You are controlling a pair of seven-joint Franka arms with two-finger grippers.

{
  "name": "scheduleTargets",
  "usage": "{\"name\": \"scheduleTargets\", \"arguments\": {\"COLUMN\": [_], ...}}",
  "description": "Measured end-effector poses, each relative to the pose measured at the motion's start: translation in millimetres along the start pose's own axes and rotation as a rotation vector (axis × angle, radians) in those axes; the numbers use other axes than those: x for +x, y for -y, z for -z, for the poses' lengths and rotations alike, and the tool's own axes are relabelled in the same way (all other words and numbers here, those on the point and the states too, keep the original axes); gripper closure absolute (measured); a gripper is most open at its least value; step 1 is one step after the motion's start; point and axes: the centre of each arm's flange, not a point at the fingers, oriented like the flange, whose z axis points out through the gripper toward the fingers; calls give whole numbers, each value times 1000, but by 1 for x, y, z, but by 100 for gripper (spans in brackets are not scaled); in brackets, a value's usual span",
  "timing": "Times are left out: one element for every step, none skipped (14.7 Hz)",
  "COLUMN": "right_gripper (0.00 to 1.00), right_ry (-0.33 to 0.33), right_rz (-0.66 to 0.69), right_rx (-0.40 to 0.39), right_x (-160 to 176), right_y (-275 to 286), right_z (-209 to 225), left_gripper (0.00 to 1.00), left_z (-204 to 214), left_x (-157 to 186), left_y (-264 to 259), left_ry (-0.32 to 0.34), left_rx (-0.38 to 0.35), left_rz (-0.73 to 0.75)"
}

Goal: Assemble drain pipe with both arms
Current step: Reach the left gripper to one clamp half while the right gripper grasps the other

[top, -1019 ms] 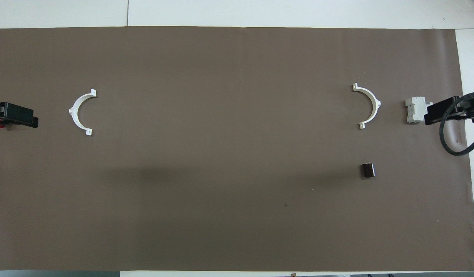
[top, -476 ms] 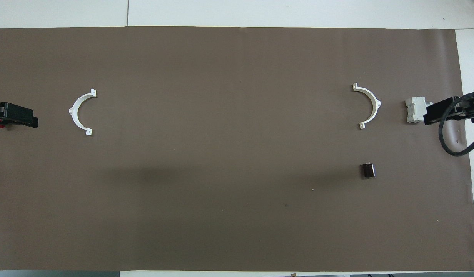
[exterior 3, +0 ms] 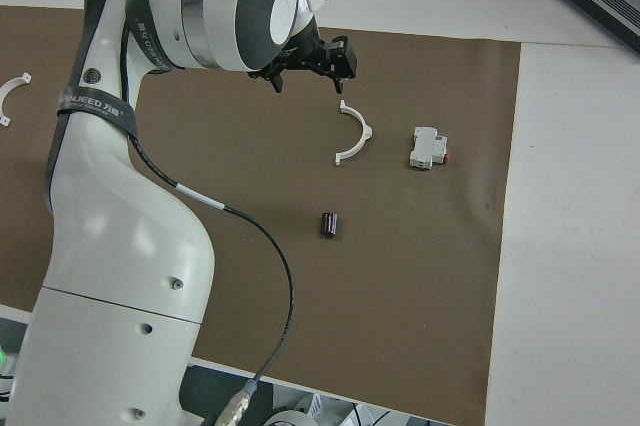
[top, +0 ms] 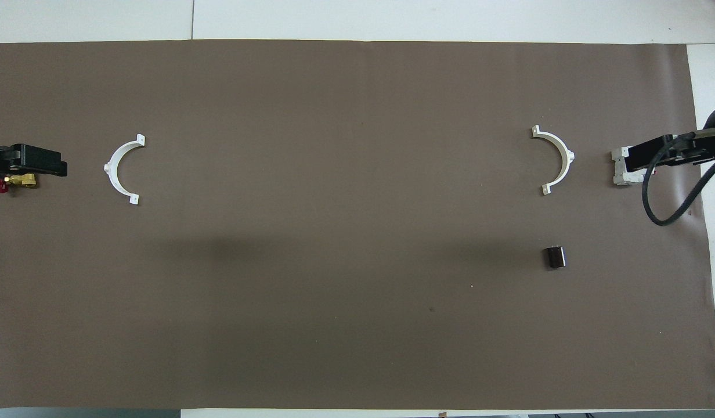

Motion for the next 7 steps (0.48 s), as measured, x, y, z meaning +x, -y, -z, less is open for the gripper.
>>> {"name": "scheduleTargets", "arguments": {"right_gripper": [0,0,0,0,0,0,0], "right_ry": [-6,-18,-28,-35,-45,-57,-65], "right_rz": [10,15,17,16,17,18,20], "right_rx": [0,1,1,1,0,-1,-2], "right_x": [10,23,35,46,56,63,65], "right_y": [-8,-15,-19,-21,-23,-23,-23], "right_z": [-16,-35,-56,-78,-100,-122,-142], "left_gripper": [0,0,0,0,0,0,0], "left_z": [-11,-25,-40,-57,-73,-90,-106], "left_x": [1,3,3,5,8,15,21], "left_y": [0,2,5,8,11,15,19], "left_ry": [-15,-29,-34,-34,-40,-54,-65], "left_rx": [1,2,3,4,5,8,10], "left_rz": [1,3,8,13,17,22,27]}}
